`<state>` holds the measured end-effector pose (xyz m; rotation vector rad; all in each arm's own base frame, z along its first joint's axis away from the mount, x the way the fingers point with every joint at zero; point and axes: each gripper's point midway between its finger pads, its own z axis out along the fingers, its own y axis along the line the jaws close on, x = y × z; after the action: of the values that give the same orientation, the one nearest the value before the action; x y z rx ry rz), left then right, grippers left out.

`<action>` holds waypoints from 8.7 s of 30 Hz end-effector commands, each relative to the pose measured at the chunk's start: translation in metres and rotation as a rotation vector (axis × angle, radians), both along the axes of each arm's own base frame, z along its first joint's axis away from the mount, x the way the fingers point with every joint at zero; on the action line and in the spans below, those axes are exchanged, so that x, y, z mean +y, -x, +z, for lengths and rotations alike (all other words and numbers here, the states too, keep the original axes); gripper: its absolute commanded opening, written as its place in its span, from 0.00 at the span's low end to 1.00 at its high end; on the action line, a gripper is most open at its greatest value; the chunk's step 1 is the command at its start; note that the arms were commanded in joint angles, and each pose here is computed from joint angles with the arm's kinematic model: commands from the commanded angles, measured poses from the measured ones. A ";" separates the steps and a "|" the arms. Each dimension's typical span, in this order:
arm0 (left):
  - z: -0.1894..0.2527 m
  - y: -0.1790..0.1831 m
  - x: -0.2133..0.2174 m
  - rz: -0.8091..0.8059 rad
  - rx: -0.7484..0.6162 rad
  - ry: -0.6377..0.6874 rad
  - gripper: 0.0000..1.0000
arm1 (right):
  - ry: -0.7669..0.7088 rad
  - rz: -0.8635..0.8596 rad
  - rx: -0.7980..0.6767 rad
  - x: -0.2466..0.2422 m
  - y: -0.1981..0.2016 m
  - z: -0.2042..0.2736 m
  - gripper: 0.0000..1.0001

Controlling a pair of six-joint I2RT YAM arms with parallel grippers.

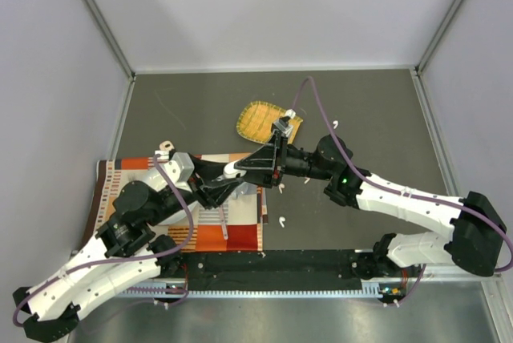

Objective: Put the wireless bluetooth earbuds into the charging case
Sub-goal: Pass from the left arm to the right, then pass from the right arm to the left, then open the charging case, then pick up the right earbud from the center of the board.

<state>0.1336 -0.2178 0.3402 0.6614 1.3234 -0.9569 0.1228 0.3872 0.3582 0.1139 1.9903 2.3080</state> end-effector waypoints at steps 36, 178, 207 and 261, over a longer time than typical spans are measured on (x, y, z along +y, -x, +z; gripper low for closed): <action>0.028 -0.002 -0.001 0.009 -0.052 0.129 0.33 | -0.004 -0.021 -0.056 -0.003 0.000 0.007 0.15; 0.013 0.047 -0.002 -0.212 -0.276 0.221 0.00 | 0.497 -0.277 -0.890 -0.035 -0.023 0.025 0.88; 0.008 0.045 0.022 -0.118 -0.237 0.211 0.00 | 1.094 -0.593 -0.342 -0.174 -0.110 -0.119 0.99; 0.007 0.033 0.034 -0.023 -0.244 0.195 0.00 | 1.677 -0.584 -0.110 -0.297 -0.374 -0.297 0.57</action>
<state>0.1059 -0.1955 0.3188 0.6542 1.0708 -0.9895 0.4797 0.0890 0.0502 0.3430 2.5967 -0.0407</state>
